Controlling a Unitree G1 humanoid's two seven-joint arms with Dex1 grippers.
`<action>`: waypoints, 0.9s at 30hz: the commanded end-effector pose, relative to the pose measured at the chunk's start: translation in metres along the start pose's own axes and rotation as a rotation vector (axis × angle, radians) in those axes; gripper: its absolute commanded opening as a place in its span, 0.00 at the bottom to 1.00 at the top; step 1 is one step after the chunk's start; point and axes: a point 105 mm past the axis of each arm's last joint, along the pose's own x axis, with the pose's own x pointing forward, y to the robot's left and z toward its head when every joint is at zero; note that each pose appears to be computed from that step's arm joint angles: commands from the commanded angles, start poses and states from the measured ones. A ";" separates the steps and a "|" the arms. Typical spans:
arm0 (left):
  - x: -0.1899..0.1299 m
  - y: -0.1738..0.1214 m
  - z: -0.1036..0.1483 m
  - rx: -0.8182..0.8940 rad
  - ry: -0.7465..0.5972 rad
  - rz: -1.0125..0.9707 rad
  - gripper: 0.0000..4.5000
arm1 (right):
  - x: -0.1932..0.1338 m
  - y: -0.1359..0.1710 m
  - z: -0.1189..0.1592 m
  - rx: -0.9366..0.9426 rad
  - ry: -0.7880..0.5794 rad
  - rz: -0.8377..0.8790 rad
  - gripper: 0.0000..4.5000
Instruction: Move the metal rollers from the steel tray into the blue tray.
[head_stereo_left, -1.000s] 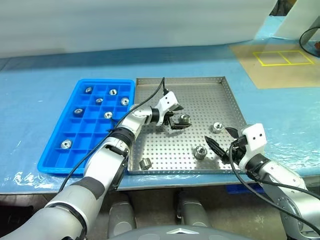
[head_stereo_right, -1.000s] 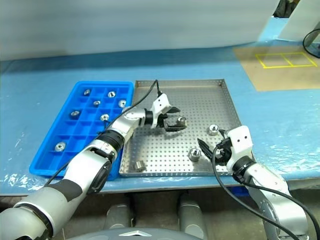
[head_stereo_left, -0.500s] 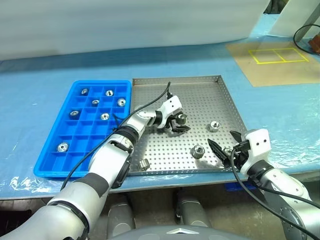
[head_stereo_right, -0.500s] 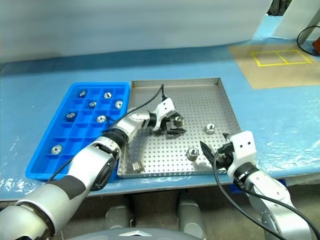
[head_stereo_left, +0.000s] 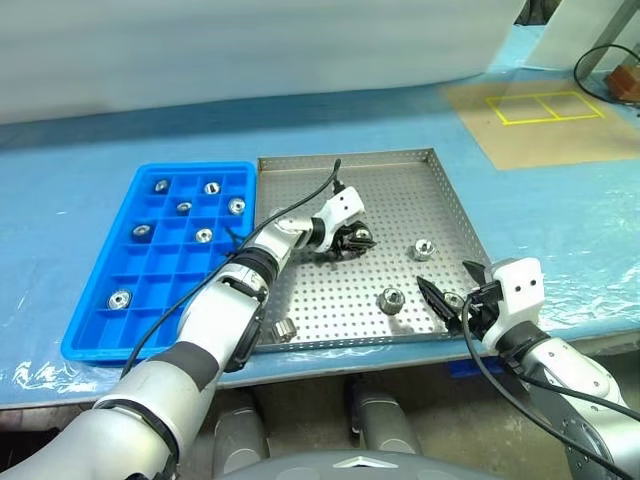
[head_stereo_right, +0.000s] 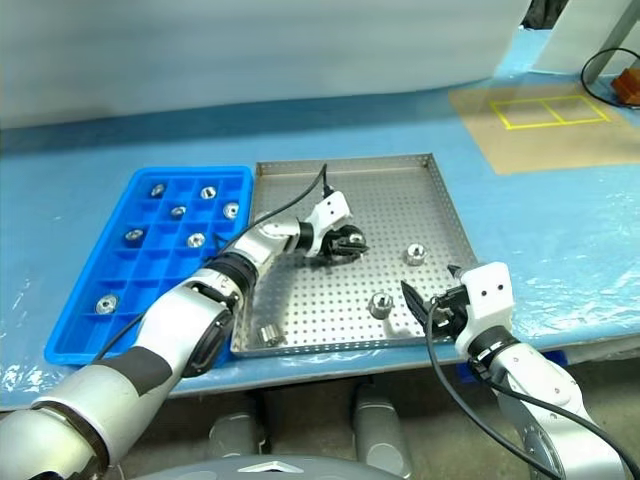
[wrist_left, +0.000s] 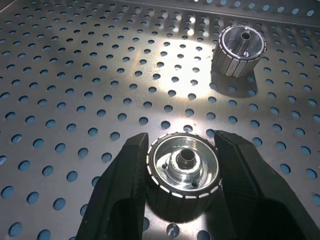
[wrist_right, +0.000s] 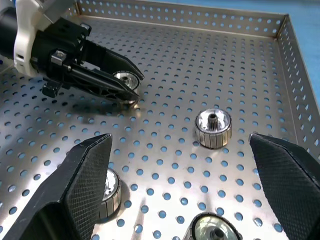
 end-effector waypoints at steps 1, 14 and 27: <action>-0.009 0.014 0.032 0.002 -0.121 0.041 0.38 | 0.009 0.006 0.011 -0.015 -0.046 0.063 1.00; -0.059 0.049 0.045 -0.008 -0.249 0.292 0.38 | 0.065 0.023 0.030 -0.065 -0.081 0.341 1.00; -0.135 0.050 0.048 -0.027 -0.297 0.595 0.38 | 0.113 0.052 0.054 -0.128 -0.138 0.657 1.00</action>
